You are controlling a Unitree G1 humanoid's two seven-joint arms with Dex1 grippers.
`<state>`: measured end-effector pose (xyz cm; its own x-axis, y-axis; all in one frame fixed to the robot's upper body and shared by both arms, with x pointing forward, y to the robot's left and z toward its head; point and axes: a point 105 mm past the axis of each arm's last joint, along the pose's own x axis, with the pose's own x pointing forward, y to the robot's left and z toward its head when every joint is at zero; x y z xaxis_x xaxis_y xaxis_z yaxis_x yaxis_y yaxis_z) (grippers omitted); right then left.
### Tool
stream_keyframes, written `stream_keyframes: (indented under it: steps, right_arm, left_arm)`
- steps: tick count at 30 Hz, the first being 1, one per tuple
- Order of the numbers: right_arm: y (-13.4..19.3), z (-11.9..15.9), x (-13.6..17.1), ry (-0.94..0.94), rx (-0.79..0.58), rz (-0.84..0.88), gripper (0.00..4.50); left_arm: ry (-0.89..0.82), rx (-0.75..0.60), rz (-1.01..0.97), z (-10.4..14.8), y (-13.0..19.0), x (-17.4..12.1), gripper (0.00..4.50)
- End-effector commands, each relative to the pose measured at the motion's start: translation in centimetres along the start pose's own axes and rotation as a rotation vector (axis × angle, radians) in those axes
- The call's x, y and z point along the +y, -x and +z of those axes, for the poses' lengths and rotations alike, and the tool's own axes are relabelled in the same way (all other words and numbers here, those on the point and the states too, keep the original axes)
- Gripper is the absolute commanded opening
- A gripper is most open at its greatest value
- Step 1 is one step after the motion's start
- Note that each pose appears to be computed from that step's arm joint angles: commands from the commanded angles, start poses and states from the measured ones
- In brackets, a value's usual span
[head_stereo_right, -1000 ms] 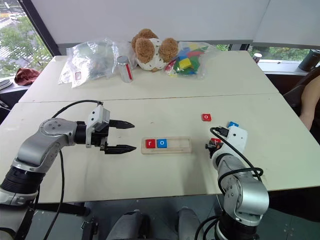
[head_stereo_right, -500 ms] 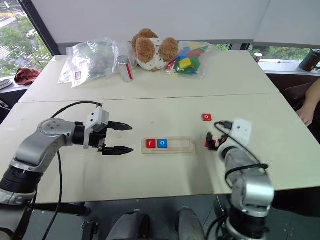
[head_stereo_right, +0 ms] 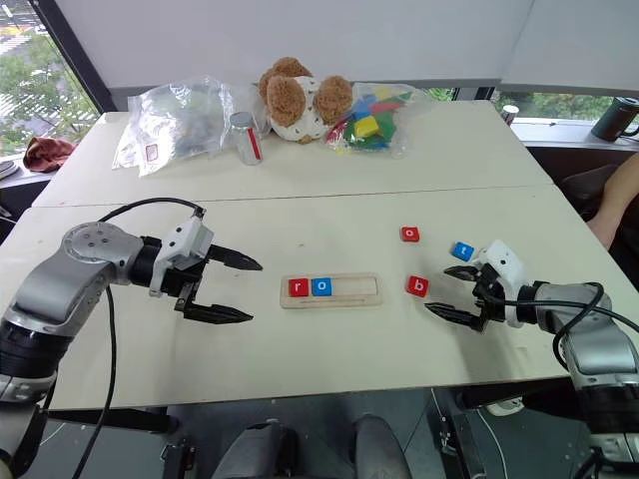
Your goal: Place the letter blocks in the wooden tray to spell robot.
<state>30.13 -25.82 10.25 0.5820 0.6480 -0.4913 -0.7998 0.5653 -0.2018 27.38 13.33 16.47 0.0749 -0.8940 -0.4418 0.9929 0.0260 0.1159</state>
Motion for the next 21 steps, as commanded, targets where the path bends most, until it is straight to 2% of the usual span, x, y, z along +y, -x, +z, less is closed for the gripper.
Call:
stream_keyframes:
  steps: [1, 14, 17, 21]
  right_arm:
    - [-0.1, 0.1, -0.1, 0.058, -0.005, 0.03, 4.44]
    - [-2.1, 0.7, 0.0, 0.076, -0.05, 0.077, 4.44]
    - [-2.3, 0.6, 0.0, 0.078, -0.049, 0.083, 3.59]
    - [-2.4, 0.8, -0.4, 0.089, -0.051, 0.077, 1.61]
  left_arm:
    - [-0.013, -0.019, 0.034, 0.7, 0.5, -0.1, 4.5]
    - [0.017, 0.033, 0.073, -1.0, 0.8, -0.1, 4.5]
    - [0.016, 0.038, 0.08, -1.1, 0.9, 0.1, 4.5]
    - [0.018, 0.044, 0.089, -1.3, 1.0, 0.2, 4.5]
